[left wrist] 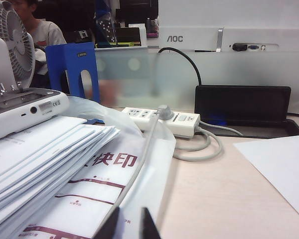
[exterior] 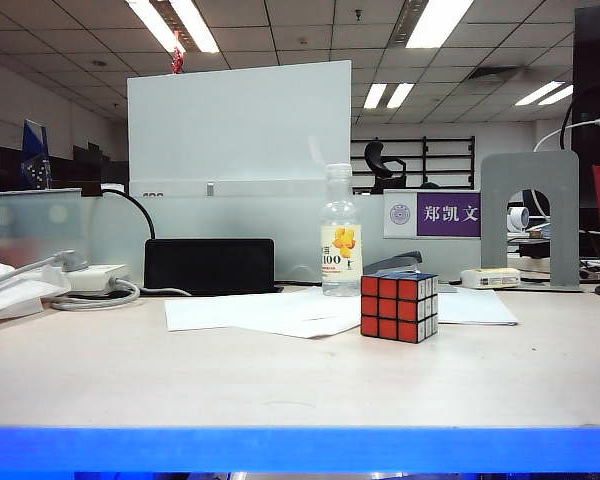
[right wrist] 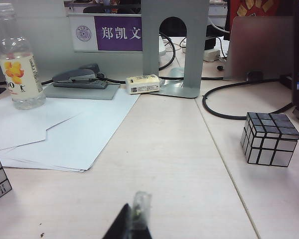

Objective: Rotate the Rubik's Cube so that the bottom side is facing up.

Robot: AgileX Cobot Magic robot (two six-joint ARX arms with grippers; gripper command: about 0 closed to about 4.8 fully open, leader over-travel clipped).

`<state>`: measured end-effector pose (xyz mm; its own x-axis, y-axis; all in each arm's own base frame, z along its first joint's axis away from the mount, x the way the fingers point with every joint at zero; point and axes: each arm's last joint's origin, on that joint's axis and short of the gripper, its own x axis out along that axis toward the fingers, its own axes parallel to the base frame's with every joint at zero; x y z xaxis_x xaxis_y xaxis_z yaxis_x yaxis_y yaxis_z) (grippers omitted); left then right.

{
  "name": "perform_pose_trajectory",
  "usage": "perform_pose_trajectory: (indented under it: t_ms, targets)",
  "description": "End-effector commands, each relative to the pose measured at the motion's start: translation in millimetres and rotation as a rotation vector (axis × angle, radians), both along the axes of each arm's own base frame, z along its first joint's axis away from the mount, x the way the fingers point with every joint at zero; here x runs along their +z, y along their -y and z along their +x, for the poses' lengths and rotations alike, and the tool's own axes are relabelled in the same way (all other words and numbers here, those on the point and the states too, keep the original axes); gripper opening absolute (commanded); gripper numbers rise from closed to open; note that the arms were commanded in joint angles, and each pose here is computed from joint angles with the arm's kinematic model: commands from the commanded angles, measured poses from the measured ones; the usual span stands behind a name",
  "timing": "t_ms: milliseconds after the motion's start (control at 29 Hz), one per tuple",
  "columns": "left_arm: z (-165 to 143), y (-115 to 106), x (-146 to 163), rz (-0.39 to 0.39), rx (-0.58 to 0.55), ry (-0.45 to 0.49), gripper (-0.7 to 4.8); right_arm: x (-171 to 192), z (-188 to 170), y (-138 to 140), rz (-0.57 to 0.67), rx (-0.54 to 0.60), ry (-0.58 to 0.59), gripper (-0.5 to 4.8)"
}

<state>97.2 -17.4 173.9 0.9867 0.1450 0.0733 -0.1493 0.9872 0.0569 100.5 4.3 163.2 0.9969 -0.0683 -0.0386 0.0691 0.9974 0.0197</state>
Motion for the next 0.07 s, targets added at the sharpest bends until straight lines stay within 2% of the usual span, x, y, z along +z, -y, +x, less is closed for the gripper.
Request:
perform_pose_trajectory:
  t_ms: [35,69]
  targets:
    - [-0.1,-0.1,1.0,-0.005,0.0,0.008,0.57,-0.2,0.3,-0.1,0.001,0.0,0.01,-0.06]
    - [-0.1,-0.1,1.0,-0.005,0.0,0.008,0.57,-0.2,0.3,-0.1,0.001,0.0,0.01,-0.06]
